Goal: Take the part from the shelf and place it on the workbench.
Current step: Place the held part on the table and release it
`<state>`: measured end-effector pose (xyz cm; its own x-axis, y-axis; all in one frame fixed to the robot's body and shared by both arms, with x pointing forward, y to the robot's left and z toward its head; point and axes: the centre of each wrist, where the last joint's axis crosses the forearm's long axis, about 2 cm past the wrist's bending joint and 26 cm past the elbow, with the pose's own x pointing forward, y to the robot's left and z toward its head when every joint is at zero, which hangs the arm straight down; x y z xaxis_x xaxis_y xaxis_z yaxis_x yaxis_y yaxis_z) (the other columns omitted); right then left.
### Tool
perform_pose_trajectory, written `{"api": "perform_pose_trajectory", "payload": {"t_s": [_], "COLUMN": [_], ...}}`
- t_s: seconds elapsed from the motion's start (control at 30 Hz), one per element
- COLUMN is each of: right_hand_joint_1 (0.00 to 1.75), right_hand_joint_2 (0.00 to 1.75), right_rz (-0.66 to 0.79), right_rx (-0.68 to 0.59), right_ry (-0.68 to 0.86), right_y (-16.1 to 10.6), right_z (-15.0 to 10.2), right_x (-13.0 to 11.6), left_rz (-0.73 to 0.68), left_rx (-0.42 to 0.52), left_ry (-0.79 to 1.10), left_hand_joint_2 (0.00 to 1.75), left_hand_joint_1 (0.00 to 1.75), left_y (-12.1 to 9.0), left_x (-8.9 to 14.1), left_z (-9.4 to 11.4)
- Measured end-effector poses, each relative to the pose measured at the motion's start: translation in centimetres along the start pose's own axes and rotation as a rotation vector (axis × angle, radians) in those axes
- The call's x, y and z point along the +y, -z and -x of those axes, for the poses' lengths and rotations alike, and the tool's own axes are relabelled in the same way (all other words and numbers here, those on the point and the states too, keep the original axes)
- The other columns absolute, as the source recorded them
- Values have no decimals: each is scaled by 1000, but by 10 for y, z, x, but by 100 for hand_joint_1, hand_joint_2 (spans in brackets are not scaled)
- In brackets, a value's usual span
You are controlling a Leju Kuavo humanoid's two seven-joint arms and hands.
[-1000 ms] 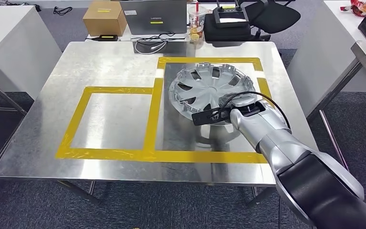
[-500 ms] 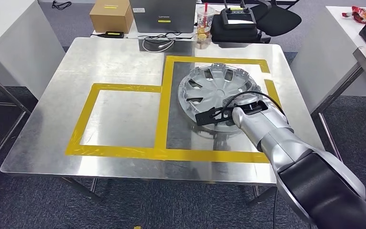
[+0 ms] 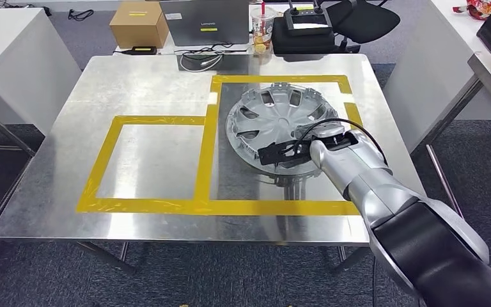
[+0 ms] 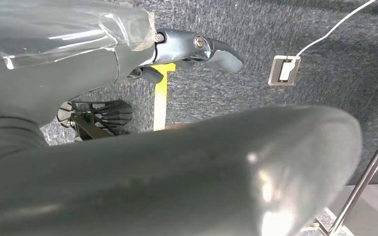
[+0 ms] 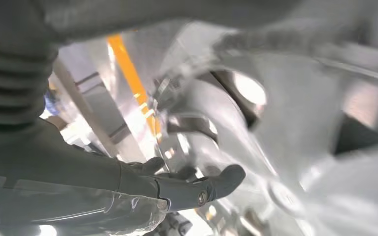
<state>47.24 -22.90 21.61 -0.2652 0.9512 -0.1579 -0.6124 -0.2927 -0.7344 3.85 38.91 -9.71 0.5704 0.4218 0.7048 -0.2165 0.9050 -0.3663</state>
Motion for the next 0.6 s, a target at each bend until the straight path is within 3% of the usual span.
{"api": "perform_pose_trajectory", "payload": {"t_s": [0.13,0.27,0.33,0.43,0.6], "right_hand_joint_1": [0,0,0,0,0], "right_hand_joint_2": [0,0,0,0,0], "right_rz": [110,546,790,1064,1612], "right_rx": [-63,-295,-433,-552,-639], "right_ry": [59,340,494,617,602], "right_y": [-3,-13,-36,-78,-152], "right_z": [-7,-24,-26,-1,38], "right_x": [-9,-9,-7,2,51], "left_rz": [-2,48,91,98,64], "left_rx": [-7,-1,0,-6,-36], "left_ry": [-9,-65,-83,-72,-53], "left_hand_joint_2": [0,0,0,0,0], "left_hand_joint_1": [0,0,0,0,0], "left_y": [0,-9,-14,-22,-34], "left_x": [0,-4,-11,-20,-25], "left_z": [0,4,5,7,9]}}
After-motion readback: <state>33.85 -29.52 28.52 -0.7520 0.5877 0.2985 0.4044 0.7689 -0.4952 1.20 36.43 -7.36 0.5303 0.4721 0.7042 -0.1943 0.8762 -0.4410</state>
